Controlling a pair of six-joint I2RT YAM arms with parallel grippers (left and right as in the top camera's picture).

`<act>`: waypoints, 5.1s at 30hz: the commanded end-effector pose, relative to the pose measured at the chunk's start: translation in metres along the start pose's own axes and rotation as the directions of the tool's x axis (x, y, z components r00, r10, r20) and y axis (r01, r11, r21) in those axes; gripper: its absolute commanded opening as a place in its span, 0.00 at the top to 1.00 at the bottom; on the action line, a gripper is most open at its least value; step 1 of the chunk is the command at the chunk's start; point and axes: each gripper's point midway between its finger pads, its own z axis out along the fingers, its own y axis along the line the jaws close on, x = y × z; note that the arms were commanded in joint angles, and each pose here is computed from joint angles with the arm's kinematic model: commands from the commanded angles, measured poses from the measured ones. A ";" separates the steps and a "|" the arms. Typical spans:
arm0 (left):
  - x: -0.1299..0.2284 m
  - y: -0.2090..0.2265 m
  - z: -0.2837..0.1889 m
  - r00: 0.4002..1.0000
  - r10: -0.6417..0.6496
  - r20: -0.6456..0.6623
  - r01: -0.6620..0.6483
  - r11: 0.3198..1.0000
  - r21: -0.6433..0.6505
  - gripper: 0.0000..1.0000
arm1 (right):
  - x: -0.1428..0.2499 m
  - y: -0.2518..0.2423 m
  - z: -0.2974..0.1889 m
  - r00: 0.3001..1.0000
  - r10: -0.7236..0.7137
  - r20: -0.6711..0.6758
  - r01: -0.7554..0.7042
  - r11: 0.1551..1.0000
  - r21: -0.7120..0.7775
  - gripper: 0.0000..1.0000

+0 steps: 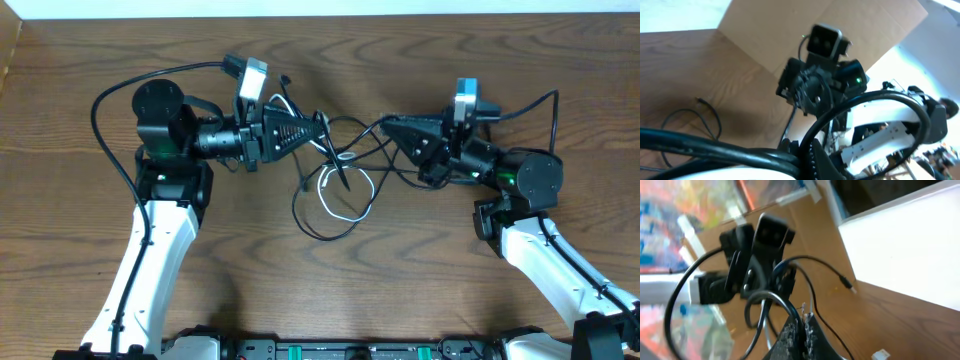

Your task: Untangle cables

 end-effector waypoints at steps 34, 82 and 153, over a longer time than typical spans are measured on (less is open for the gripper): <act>0.024 -0.016 0.024 0.979 0.187 -0.080 -0.174 0.973 0.150 0.92 | -0.062 0.014 -0.007 0.911 0.309 0.274 -0.299 0.951 -0.079 0.99; 0.026 0.055 0.054 0.993 0.113 -0.020 -0.115 0.979 -0.170 0.92 | -0.052 0.007 0.007 0.853 0.435 0.288 -0.434 0.898 -0.071 0.99; -0.034 0.080 0.045 0.926 -0.029 0.377 0.215 0.861 -0.461 0.93 | 0.042 -0.046 0.026 0.756 0.628 0.185 -0.654 0.715 0.246 0.70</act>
